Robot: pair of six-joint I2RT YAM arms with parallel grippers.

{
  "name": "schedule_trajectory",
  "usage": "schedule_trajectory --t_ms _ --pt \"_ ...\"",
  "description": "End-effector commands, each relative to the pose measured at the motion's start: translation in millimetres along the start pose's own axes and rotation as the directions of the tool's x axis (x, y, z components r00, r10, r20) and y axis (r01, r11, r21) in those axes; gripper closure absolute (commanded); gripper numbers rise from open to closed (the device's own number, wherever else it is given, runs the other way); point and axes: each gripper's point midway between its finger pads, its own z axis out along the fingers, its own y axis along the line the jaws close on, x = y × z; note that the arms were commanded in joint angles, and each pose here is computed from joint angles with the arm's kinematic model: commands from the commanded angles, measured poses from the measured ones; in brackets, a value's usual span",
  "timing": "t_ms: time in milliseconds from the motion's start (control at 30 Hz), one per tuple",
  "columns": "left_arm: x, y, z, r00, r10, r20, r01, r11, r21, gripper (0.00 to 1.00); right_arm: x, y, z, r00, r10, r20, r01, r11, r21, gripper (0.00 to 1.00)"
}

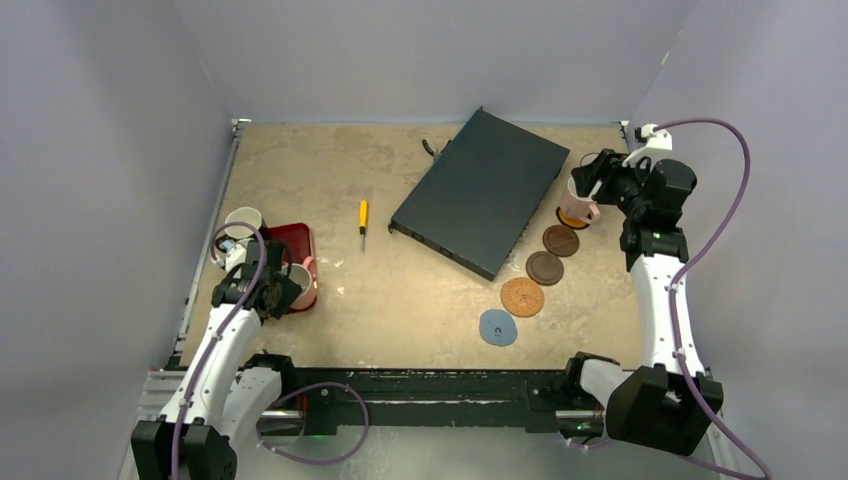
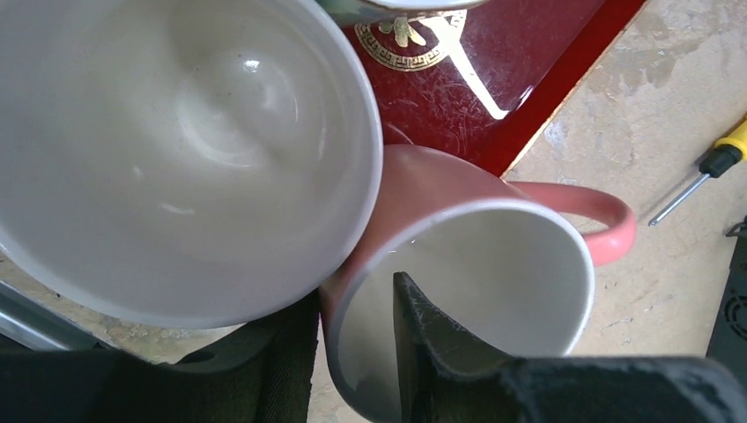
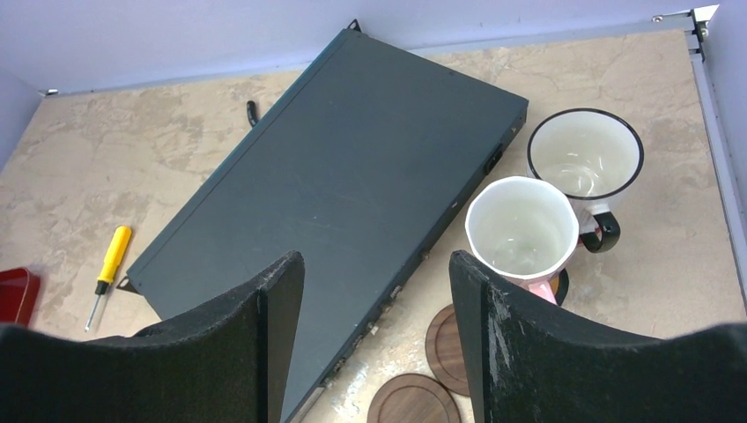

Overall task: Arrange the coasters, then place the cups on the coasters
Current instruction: Pick up the cup from the tray.

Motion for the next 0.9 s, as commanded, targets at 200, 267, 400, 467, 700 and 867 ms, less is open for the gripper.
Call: schedule_trajectory --t_ms 200,267,400,467,700,867 --pt "1.3 -8.0 1.7 0.999 -0.036 -0.006 0.036 0.998 0.043 1.0 -22.1 9.9 -0.1 0.999 -0.018 0.051 0.02 0.999 -0.036 0.35" --pt "1.5 -8.7 0.3 0.999 -0.036 -0.009 0.037 0.998 0.048 1.0 -22.2 10.5 0.2 0.999 -0.018 0.051 0.02 0.999 -0.04 0.35" --pt "-7.2 -14.4 -7.9 1.0 -0.027 0.015 0.026 0.997 0.068 1.0 -23.4 16.9 -0.8 0.998 -0.032 0.049 0.036 0.997 -0.075 0.34" --pt "-19.0 -19.1 -16.7 0.999 -0.004 0.05 0.0 0.997 0.077 1.0 -27.9 23.5 -2.0 0.995 -0.085 0.054 0.091 0.989 -0.114 0.33" --pt "-62.6 -57.5 -56.5 0.969 0.164 0.183 -0.198 0.962 0.19 1.0 -20.1 71.7 -14.6 0.987 -0.159 0.029 0.158 0.91 -0.384 0.33" --pt "-68.8 -92.1 -75.8 0.928 0.292 0.232 -0.357 0.874 0.329 1.0 -7.6 117.1 -10.9 0.96 -0.279 0.031 0.263 0.855 -0.447 0.31"
